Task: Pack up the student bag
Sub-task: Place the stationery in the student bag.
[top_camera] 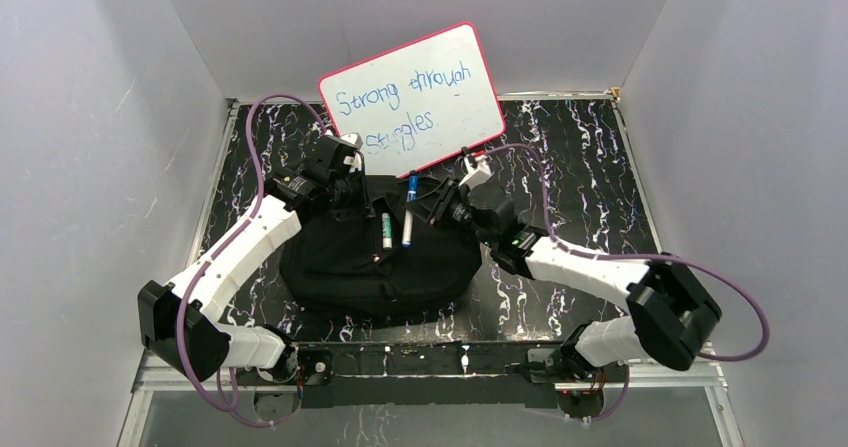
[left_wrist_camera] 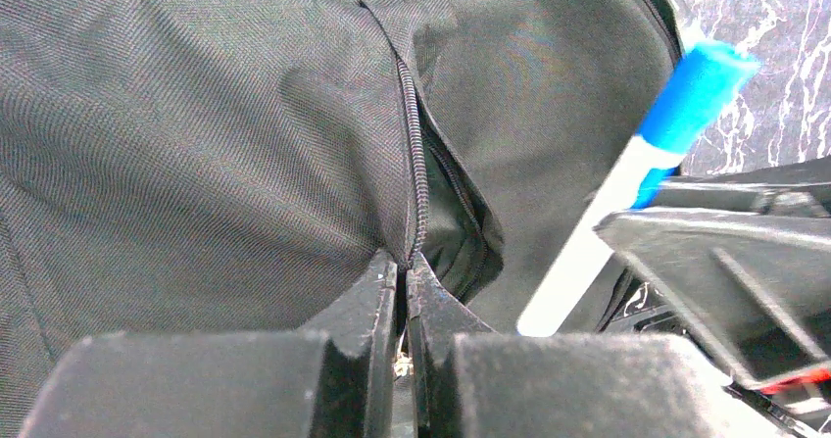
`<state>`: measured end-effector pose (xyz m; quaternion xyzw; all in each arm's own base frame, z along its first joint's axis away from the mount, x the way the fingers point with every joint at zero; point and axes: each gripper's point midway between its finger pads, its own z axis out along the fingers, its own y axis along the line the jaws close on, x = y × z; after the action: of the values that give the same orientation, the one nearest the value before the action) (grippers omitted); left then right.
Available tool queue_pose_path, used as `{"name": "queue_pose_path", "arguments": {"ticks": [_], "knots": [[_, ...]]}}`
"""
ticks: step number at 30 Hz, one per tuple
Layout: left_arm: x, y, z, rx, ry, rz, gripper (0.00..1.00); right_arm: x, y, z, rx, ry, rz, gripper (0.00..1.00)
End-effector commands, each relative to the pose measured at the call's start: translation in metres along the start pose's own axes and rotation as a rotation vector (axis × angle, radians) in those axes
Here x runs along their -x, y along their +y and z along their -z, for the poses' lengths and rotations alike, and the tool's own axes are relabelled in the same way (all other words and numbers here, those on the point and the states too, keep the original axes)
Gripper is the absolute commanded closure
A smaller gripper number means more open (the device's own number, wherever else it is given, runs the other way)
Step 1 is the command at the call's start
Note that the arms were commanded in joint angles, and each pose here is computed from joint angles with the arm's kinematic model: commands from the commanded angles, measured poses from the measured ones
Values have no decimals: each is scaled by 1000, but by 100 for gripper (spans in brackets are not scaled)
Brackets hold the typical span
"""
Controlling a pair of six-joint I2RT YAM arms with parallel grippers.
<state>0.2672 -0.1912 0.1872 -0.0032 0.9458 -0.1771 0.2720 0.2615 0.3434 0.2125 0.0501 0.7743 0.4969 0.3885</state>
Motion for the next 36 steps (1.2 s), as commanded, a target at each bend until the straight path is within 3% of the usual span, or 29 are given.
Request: {"name": "queue_pose_path", "arguments": {"ticks": [1, 8, 17, 36], "knots": [[18, -22, 26, -104, -71, -7, 100, 17, 53, -11, 194, -145, 17, 100], [16, -22, 32, -109, -74, -4, 100, 1, 61, -32, 230, -126, 56, 100], [16, -22, 34, -113, -80, -1, 100, -40, 31, -43, 138, -59, 124, 100], [14, -23, 30, -120, -69, 8, 100, -108, 13, -33, 90, 173, 112, 99]]}}
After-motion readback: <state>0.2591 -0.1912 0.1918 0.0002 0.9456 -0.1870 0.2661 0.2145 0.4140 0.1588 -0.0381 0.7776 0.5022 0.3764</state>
